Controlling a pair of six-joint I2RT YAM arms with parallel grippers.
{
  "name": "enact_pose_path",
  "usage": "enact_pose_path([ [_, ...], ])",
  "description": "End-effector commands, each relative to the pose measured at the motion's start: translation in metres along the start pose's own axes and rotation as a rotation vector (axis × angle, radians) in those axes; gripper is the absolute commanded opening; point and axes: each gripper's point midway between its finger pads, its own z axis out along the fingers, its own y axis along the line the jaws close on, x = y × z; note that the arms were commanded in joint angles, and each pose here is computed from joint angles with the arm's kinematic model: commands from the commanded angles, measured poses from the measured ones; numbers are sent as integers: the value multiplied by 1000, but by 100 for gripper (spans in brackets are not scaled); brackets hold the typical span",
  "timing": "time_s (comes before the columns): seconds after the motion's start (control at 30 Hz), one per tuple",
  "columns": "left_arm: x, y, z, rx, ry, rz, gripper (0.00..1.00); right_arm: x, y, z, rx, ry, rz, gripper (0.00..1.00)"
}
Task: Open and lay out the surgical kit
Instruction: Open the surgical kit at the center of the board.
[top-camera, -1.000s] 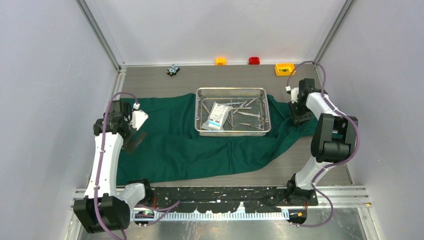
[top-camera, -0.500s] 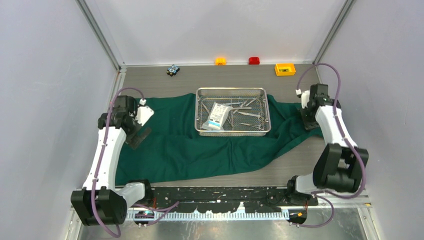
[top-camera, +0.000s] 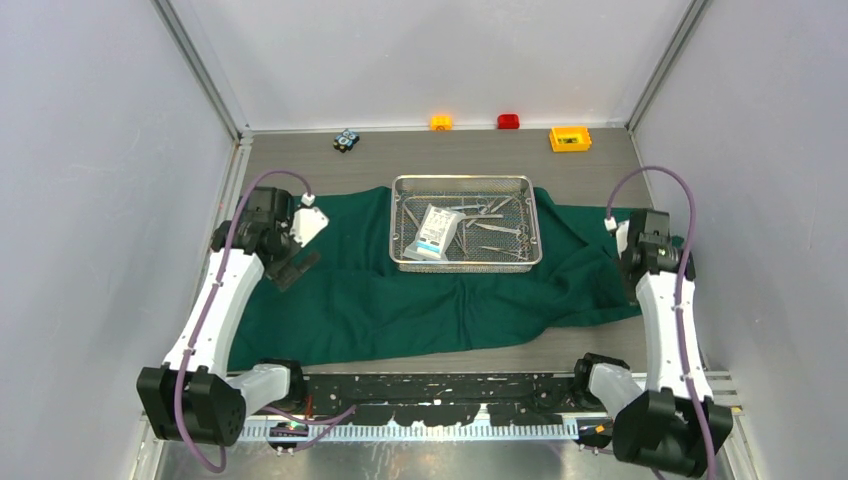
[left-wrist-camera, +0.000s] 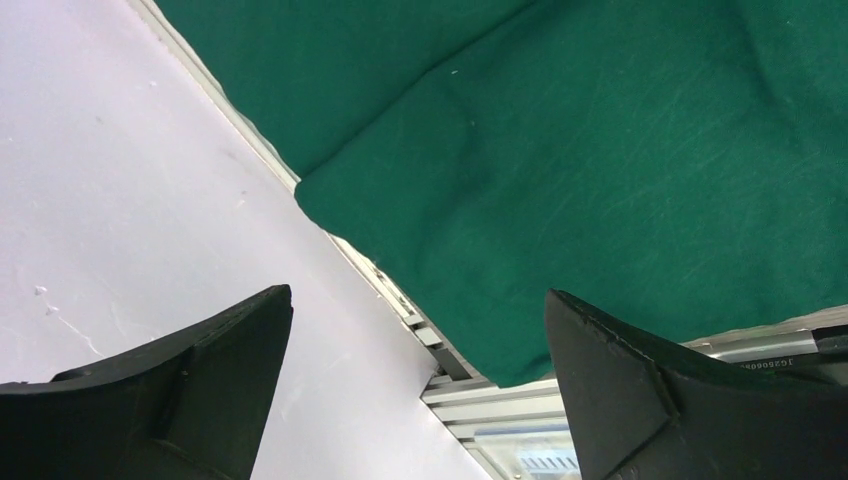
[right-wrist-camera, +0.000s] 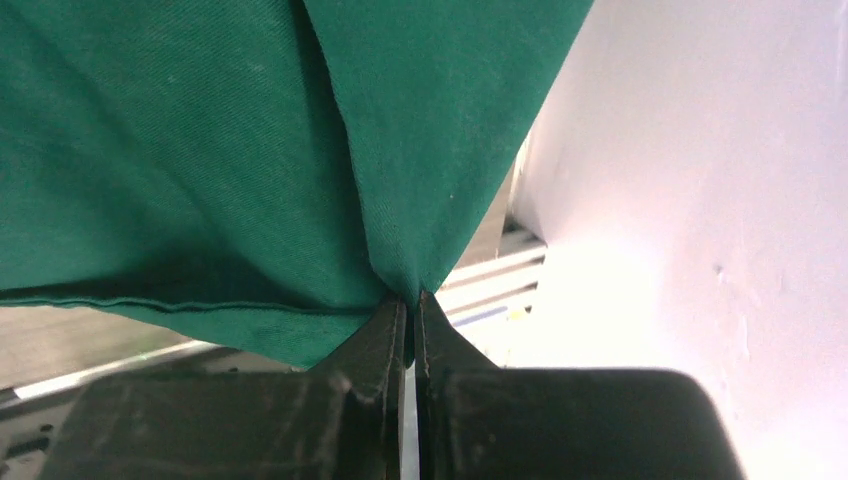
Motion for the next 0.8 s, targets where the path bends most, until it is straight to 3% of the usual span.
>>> enact_pose_path([
  [0.0, -16, 3, -1, -14, -68, 18, 100, 49, -9, -15, 86, 130, -53, 7],
  [0.23, -32, 3, -3, 3, -112, 48, 100, 98, -11, -30, 173, 193, -93, 10],
  [0.37, -46, 2, -3, 30, -141, 55, 100, 109, -11, -41, 189, 184, -71, 21],
  [0.43, -54, 3, -1, 36, -151, 52, 100, 109, -4, -41, 148, 177, -67, 34],
  [0.5, -61, 6, 4, 36, -158, 39, 100, 102, -2, -41, 129, 137, -45, 50],
  [0.6, -75, 13, 13, 30, -165, 0, 100, 80, 1, -49, 70, 58, -13, 65],
  [0.77, -106, 11, 35, 110, -165, -107, 100, 13, 23, -62, -172, -143, 16, 72],
])
